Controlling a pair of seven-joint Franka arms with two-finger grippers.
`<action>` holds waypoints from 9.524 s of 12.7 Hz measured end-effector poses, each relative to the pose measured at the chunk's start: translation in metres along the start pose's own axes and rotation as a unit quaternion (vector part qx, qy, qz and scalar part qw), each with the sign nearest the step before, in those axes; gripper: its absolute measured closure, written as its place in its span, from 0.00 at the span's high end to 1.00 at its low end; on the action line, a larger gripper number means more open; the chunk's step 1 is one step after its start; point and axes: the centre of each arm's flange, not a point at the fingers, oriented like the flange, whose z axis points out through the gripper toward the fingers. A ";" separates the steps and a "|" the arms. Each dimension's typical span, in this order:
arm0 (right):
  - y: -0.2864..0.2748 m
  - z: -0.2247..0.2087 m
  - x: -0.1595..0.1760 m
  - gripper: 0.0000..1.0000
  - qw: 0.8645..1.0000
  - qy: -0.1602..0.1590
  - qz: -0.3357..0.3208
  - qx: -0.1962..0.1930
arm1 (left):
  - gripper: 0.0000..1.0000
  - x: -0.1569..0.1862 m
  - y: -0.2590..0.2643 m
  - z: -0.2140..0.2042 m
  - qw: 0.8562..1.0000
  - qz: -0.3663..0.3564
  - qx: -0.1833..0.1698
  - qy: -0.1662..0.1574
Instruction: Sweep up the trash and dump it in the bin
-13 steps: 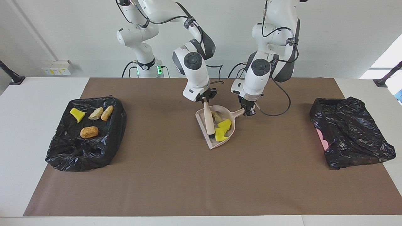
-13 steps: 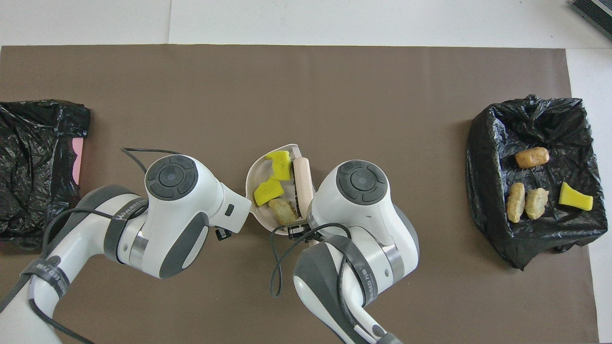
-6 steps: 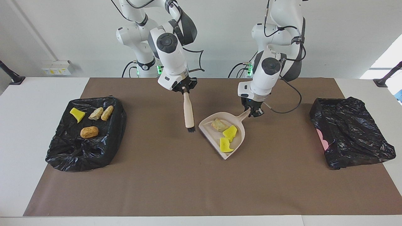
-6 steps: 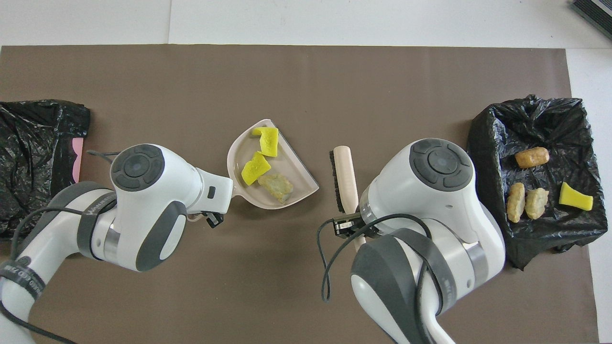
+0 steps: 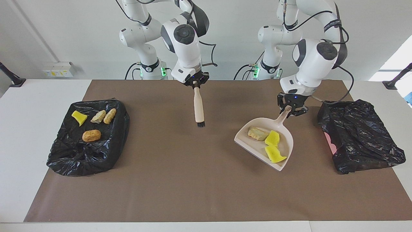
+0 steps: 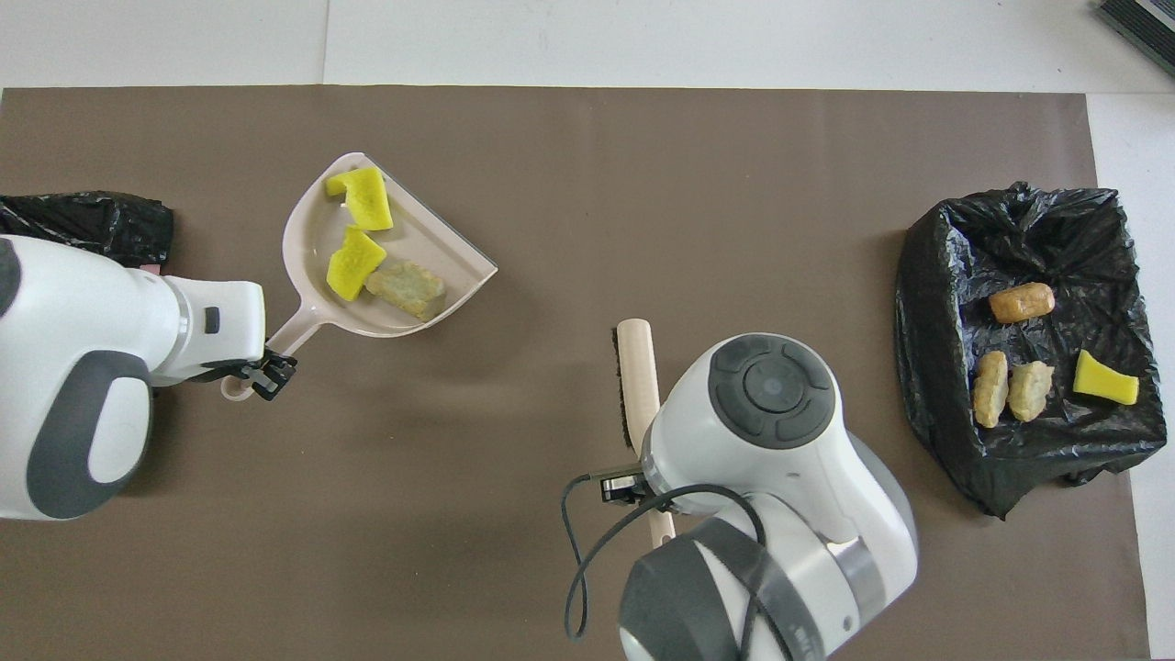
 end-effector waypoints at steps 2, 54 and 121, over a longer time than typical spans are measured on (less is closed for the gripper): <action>-0.042 0.028 -0.023 0.26 1.000 0.011 0.004 -0.017 | 0.31 -0.035 -0.050 -0.036 0.998 -0.056 0.003 0.004; 0.371 -0.219 0.056 1.00 0.986 0.122 0.111 -0.034 | 0.31 0.018 -0.084 -0.098 0.991 -0.111 0.058 -0.044; 0.352 -0.232 0.040 1.00 0.989 0.104 0.103 -0.033 | 1.00 -0.022 -0.024 -0.222 0.943 -0.331 0.035 0.018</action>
